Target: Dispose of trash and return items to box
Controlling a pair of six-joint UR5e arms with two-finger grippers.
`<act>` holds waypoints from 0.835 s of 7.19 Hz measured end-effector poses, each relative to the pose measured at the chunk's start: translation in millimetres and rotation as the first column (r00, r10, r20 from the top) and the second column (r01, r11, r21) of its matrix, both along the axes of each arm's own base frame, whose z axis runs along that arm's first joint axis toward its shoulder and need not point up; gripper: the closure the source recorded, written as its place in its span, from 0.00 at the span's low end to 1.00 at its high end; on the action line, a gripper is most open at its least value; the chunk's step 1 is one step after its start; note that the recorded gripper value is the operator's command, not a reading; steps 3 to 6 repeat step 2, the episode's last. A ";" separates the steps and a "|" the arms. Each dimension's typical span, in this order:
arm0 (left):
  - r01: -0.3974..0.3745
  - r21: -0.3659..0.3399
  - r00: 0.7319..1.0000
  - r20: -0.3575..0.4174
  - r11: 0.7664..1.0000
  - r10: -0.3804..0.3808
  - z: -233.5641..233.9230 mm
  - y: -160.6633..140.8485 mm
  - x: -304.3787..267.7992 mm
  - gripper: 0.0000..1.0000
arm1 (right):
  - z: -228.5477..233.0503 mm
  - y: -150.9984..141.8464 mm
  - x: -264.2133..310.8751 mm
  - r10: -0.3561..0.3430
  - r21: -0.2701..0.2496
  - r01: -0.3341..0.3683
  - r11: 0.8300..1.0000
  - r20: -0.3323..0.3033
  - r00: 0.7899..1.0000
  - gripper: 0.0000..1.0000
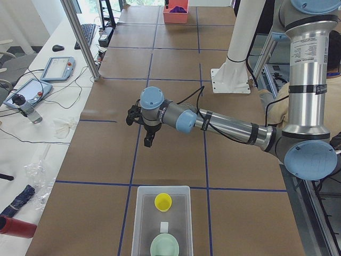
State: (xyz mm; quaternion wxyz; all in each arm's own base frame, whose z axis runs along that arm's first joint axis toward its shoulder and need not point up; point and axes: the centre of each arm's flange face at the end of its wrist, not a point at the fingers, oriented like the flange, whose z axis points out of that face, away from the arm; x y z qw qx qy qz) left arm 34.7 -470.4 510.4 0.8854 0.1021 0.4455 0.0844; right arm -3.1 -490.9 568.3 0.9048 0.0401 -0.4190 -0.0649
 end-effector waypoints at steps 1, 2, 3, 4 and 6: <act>0.003 -0.008 1.000 0.004 1.000 -0.003 4.3 1.4 -1.5 0.00 | -1.8 -1.4 -0.3 0.000 0.003 0.000 1.000 0.000 1.000 0.00; 0.014 -0.022 1.000 0.009 1.000 -0.013 11.5 3.3 -6.8 0.00 | -5.7 -4.9 -0.7 0.000 0.005 0.000 1.000 0.001 1.000 0.00; 0.014 -0.022 1.000 0.009 1.000 -0.013 11.5 3.3 -6.8 0.00 | -5.7 -4.9 -0.7 0.000 0.005 0.000 1.000 0.001 1.000 0.00; 0.014 -0.022 1.000 0.009 1.000 -0.013 11.5 3.3 -6.8 0.00 | -5.7 -4.9 -0.7 0.000 0.005 0.000 1.000 0.001 1.000 0.00; 0.014 -0.022 1.000 0.009 1.000 -0.013 11.5 3.3 -6.8 0.00 | -5.7 -4.9 -0.7 0.000 0.005 0.000 1.000 0.001 1.000 0.00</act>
